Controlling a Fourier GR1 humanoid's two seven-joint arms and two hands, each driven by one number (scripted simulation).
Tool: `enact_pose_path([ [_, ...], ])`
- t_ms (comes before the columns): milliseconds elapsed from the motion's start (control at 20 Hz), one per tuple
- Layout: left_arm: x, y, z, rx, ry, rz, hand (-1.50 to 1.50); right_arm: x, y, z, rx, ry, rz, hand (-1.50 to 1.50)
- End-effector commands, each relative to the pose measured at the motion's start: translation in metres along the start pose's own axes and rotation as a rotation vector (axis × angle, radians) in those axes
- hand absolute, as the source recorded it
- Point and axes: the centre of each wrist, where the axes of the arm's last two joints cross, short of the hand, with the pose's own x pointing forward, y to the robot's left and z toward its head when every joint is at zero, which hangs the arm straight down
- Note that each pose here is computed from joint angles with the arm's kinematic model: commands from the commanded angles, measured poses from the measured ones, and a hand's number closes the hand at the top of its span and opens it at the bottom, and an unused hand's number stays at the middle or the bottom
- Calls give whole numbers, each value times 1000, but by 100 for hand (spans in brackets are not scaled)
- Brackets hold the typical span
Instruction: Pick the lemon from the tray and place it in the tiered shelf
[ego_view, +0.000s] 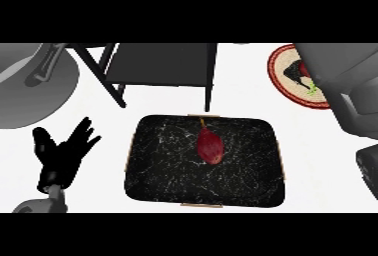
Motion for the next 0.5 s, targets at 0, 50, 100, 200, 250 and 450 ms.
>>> enact_pose_path([
  [0,-17,1,-3,11,47,13,0,4,-27,-24,-98,60,-104,-150],
  [50,-15,9,14,18,60,-12,0,-5,-34,-32,-100,64,-84,-150],
  [100,-18,13,12,36,74,15,0,-9,-46,-41,-84,70,-101,-150],
  [200,-20,12,14,47,79,5,0,3,-52,-37,-38,76,-87,-150],
  [250,-17,-5,4,24,67,9,0,-13,-56,-40,-45,74,-93,-150],
  [450,-5,4,2,46,59,28,0,-22,-88,-49,7,58,-99,-150],
])
